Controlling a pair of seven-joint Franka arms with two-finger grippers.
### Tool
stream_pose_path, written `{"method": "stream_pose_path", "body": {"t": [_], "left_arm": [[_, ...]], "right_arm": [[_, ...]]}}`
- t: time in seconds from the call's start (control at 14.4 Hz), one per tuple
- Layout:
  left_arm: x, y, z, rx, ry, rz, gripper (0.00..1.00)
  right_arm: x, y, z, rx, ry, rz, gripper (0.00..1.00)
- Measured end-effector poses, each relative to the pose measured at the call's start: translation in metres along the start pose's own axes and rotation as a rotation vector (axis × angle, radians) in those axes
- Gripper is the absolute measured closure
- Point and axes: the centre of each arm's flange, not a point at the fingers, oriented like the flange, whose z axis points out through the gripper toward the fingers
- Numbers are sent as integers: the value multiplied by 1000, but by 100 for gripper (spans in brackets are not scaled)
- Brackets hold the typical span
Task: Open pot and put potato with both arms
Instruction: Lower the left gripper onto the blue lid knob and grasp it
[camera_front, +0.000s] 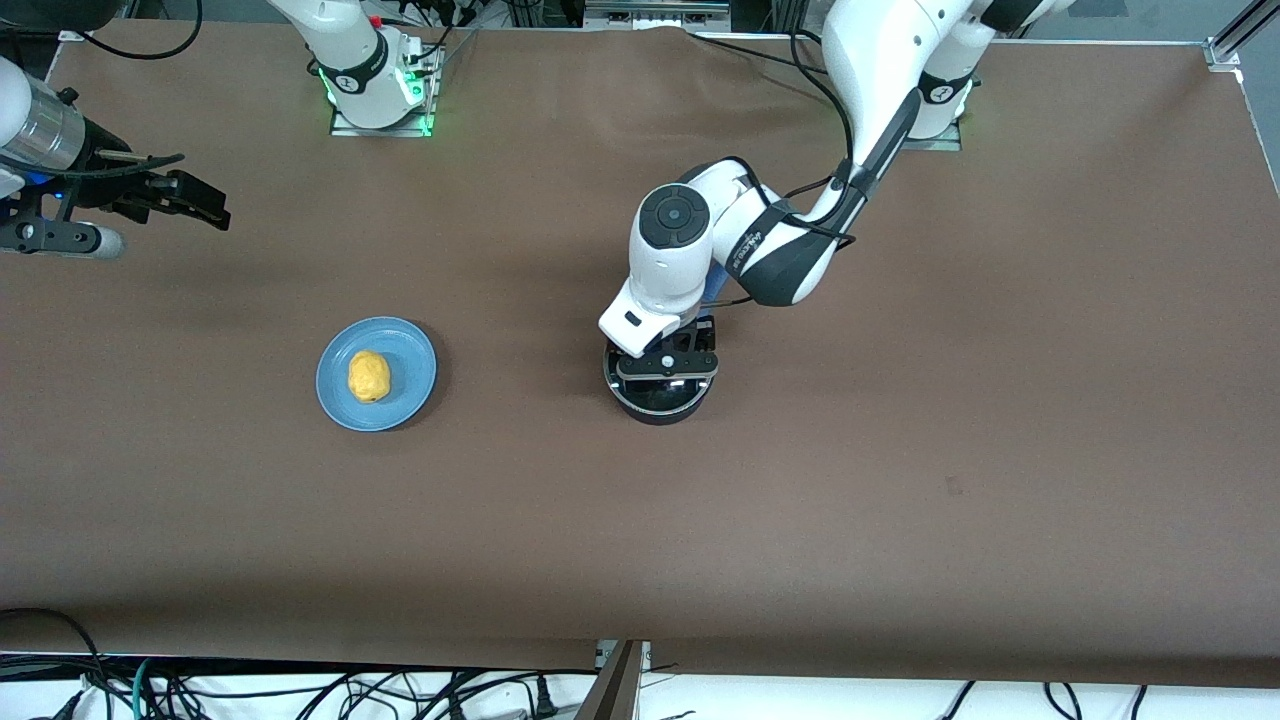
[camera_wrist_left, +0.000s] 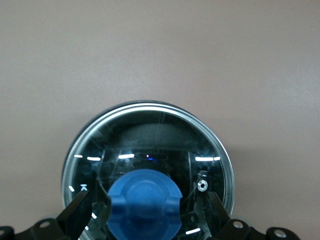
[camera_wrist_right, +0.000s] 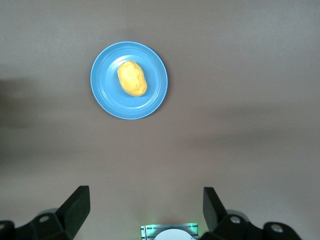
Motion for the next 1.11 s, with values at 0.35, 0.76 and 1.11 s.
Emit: {"method": "stream_pose_path", "body": {"t": [0.35, 0.76, 1.11], "left_arm": [[-5, 5, 6, 1, -2, 10, 12], [-2, 4, 4, 1, 4, 15, 30], [-1, 5, 2, -2, 7, 15, 40]], "right_arm": [[0, 0, 0, 0, 0, 0, 0], [0, 0, 1, 0, -1, 0, 0], [0, 0, 1, 0, -1, 0, 0]]}}
